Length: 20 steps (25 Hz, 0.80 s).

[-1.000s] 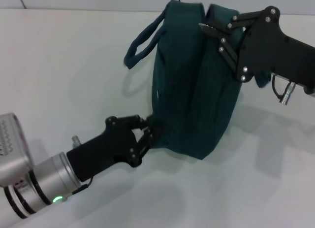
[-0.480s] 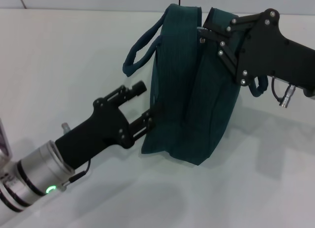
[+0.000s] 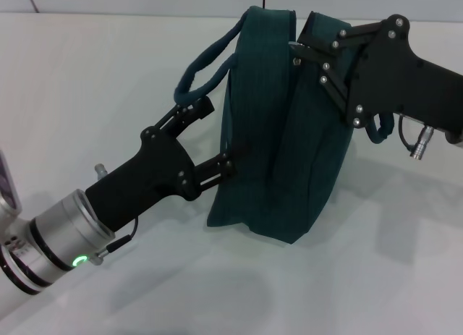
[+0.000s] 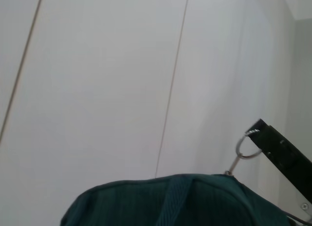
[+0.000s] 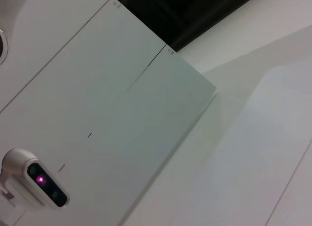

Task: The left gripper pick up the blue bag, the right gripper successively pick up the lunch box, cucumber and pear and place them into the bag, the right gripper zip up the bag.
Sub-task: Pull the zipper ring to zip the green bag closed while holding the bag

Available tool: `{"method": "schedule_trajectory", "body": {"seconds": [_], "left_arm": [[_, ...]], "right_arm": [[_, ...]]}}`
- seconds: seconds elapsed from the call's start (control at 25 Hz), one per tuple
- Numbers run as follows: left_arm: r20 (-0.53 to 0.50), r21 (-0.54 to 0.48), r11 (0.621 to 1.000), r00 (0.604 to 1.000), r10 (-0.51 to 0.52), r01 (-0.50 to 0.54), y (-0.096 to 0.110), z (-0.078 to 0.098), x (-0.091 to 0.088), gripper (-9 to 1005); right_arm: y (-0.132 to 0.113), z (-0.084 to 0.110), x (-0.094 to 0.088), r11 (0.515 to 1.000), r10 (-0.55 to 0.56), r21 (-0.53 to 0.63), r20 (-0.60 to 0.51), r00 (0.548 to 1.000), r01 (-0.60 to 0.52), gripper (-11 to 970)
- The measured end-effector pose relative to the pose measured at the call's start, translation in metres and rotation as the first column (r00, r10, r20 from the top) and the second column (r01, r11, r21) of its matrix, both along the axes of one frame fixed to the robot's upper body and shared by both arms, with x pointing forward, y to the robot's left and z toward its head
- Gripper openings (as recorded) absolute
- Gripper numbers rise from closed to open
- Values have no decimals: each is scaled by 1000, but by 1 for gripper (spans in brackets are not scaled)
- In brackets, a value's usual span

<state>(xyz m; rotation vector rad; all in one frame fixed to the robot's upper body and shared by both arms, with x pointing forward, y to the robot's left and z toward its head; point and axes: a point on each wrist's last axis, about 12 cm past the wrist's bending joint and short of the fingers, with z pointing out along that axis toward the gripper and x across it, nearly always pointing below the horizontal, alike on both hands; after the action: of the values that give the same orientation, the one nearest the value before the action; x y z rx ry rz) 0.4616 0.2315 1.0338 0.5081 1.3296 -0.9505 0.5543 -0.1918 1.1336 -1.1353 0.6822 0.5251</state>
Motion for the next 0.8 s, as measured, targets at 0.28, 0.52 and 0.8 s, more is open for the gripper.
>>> {"method": "schedule_trajectory", "body": {"seconds": [0.28, 0.52, 0.8], "left_arm": [[-2, 14, 1000, 1000, 3, -3, -2, 1, 6, 894], [-1, 21, 1000, 1000, -2, 2, -3, 0, 7, 891], [2, 21, 1000, 1000, 3, -3, -2, 1, 7, 794]], "right_arm": [[-1, -1, -1, 1000, 1, 1, -3, 1000, -1, 17], [-1, -2, -1, 1000, 0, 5, -7, 1000, 0, 17], [-2, -2, -2, 1000, -5, 13, -12, 1000, 5, 17]]}}
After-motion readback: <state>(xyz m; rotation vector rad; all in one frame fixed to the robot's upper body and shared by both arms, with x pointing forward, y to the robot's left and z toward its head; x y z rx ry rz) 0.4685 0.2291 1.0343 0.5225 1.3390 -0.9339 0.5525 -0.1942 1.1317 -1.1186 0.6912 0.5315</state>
